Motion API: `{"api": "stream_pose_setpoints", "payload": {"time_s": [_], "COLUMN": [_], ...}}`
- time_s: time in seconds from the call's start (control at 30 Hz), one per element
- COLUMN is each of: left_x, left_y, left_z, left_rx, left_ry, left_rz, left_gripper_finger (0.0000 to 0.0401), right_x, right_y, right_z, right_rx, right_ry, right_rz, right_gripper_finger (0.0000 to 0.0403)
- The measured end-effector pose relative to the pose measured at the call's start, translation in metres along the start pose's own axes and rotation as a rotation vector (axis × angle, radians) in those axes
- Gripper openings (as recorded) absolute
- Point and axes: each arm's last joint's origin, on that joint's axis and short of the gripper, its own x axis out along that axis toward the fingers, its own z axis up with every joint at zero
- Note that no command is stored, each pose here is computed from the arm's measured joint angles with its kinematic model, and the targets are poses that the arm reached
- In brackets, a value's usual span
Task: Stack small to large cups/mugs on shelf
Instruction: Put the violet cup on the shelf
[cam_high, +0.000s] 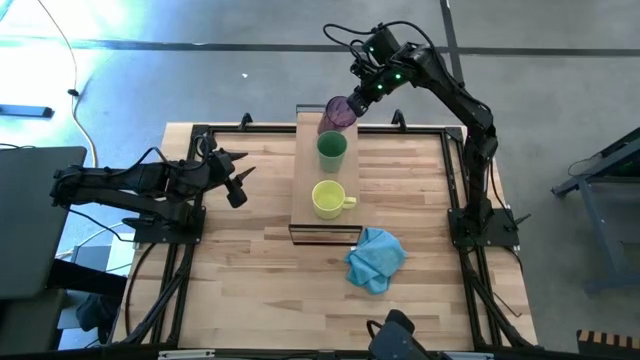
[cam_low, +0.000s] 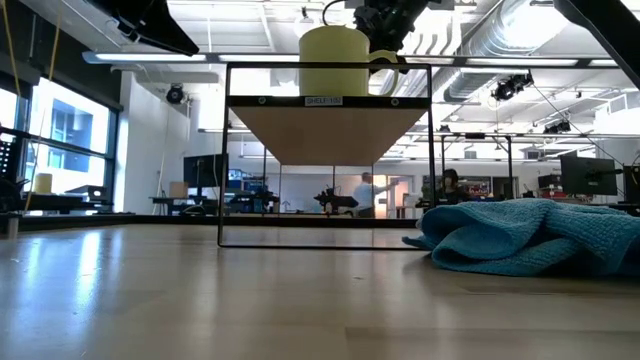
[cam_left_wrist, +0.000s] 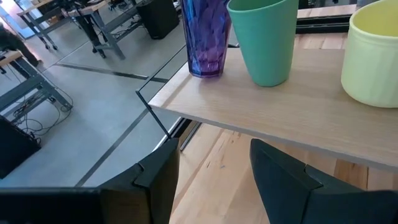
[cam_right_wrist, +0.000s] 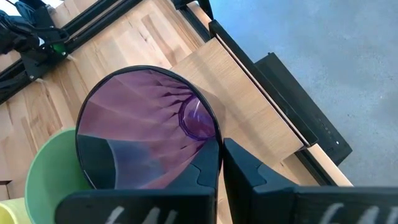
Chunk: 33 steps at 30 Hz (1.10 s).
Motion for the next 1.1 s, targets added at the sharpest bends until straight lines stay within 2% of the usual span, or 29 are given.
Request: {"api": "stream_pose_setpoints", "payload": {"time_s": [0.9,1.1], "left_x": [0.0000,0.0000], "left_y": [0.0000,0.0000], "left_z": [-0.0001,-0.0001], "left_rx": [-0.002,-0.002], "left_ry": [0.001,0.001], "left_rz": [-0.001,-0.001], "left_gripper_finger": [0.0184,0.0184], "right_x": [0.0001,0.0092], "right_y": [0.0008,-0.0020], "right_z": [0.0014,0.0020], "right_rx": [0.015,0.026], "right_ry": [-0.013,0.007], "right_rz": [0.028,0.040], "right_gripper_finger": [0.0000,0.0001]}}
